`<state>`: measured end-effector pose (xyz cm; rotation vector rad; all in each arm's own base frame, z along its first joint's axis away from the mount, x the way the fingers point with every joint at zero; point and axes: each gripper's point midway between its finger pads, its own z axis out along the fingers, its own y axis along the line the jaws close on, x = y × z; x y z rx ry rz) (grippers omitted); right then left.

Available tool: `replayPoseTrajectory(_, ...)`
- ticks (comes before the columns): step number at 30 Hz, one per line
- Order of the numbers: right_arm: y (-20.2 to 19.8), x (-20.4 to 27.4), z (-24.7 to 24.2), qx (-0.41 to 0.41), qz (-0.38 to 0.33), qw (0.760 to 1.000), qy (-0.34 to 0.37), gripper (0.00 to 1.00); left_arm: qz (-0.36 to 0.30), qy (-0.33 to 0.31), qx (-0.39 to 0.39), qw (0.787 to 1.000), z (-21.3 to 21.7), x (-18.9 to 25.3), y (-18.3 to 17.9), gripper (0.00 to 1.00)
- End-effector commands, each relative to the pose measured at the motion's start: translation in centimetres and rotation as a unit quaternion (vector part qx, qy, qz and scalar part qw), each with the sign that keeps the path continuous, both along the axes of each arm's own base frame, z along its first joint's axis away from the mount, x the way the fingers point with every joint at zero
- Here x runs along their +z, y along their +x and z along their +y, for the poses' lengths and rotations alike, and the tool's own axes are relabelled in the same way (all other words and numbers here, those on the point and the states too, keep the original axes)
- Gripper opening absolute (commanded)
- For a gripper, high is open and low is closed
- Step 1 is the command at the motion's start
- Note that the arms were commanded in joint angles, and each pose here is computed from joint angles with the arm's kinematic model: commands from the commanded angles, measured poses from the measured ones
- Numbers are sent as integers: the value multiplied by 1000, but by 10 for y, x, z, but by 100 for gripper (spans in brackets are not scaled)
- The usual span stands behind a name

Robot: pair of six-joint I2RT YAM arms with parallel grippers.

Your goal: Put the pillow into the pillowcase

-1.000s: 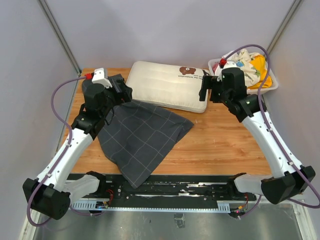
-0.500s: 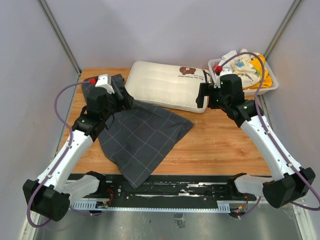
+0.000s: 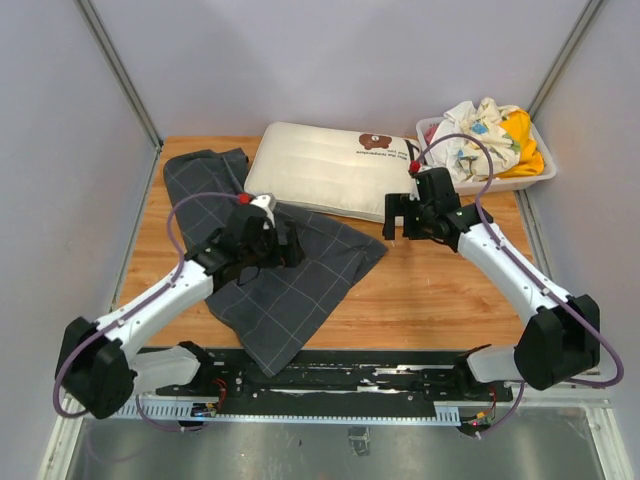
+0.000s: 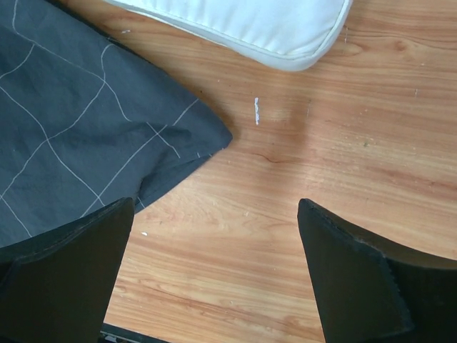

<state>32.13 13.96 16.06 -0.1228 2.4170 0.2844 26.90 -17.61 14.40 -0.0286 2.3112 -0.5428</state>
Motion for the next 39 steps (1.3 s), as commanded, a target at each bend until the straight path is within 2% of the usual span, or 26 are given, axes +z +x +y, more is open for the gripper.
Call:
replayPoseTrajectory(1,13,16,4,-7,-15,1000,8,98,-25,22,-65,997,-45,8,16,99)
replayPoseTrajectory(8,12,16,-15,-34,-12,999,26,98,-12,81,-148,985,-79,-17,2,98)
replayPoseTrajectory(13,3,6,-12,-28,10,998,47,98,1,147,-177,973,-77,-35,-24,95)
replayPoseTrajectory(15,-3,-1,-5,-21,25,997,65,99,20,158,-165,973,-70,-42,-34,94)
replayPoseTrajectory(20,-11,-27,11,-3,57,994,96,98,58,154,-115,980,-49,-57,-51,97)
replayPoseTrajectory(23,-8,-40,19,10,70,994,79,97,65,152,-105,981,-46,-63,-54,99)
replayPoseTrajectory(29,5,-57,51,48,88,993,55,97,79,165,-79,980,-52,-82,-37,99)
replayPoseTrajectory(36,36,-79,70,55,102,993,22,97,125,138,-57,981,-43,-105,-35,99)
replayPoseTrajectory(39,47,-89,78,60,112,992,13,97,148,114,-44,981,-36,-114,-35,96)
